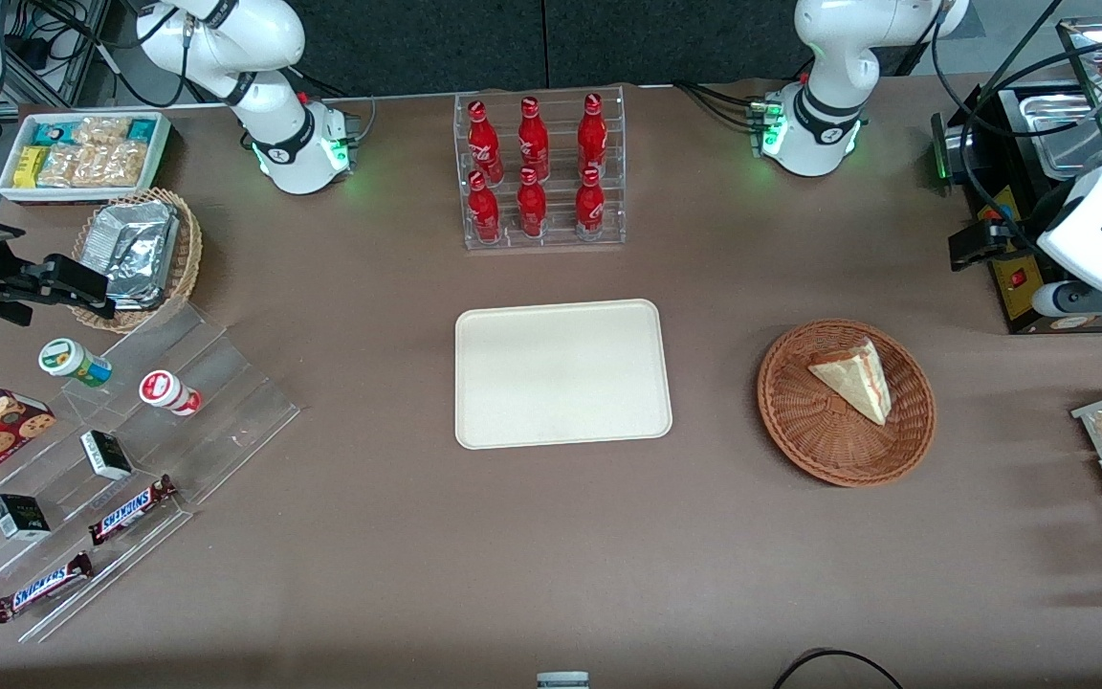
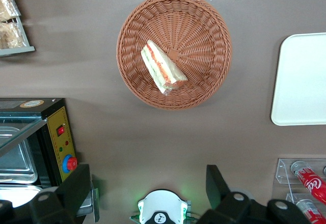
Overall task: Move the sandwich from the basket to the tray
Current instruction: 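Lower the open left gripper over the wrapped sandwich in the basket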
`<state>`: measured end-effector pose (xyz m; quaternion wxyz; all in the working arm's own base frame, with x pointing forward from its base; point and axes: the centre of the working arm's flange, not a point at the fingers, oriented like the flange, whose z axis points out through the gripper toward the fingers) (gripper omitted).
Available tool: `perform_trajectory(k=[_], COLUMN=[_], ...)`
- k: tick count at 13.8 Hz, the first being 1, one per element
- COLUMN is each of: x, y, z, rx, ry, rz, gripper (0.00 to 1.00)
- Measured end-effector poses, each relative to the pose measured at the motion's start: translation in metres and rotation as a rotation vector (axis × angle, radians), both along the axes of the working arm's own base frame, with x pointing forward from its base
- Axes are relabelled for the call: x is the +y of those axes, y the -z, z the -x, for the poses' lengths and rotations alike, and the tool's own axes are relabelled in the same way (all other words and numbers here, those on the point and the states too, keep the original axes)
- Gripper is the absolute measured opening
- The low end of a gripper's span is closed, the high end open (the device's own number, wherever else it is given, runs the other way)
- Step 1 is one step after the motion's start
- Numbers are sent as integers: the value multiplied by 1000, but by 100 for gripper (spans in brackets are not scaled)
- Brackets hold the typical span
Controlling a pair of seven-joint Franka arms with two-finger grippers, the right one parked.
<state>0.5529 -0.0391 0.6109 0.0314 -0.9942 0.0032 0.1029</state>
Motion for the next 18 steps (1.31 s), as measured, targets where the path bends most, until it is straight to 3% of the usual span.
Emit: perform_trajectory(k=[6, 10, 13, 18], x=[0, 1, 5, 6], y=[21, 87, 146, 224], z=[-8, -20, -17, 18], rx=[26, 18, -31, -146], ry=[4, -40, -145, -403], rz=[1, -9, -25, -48], gripper=[100, 100, 100, 100])
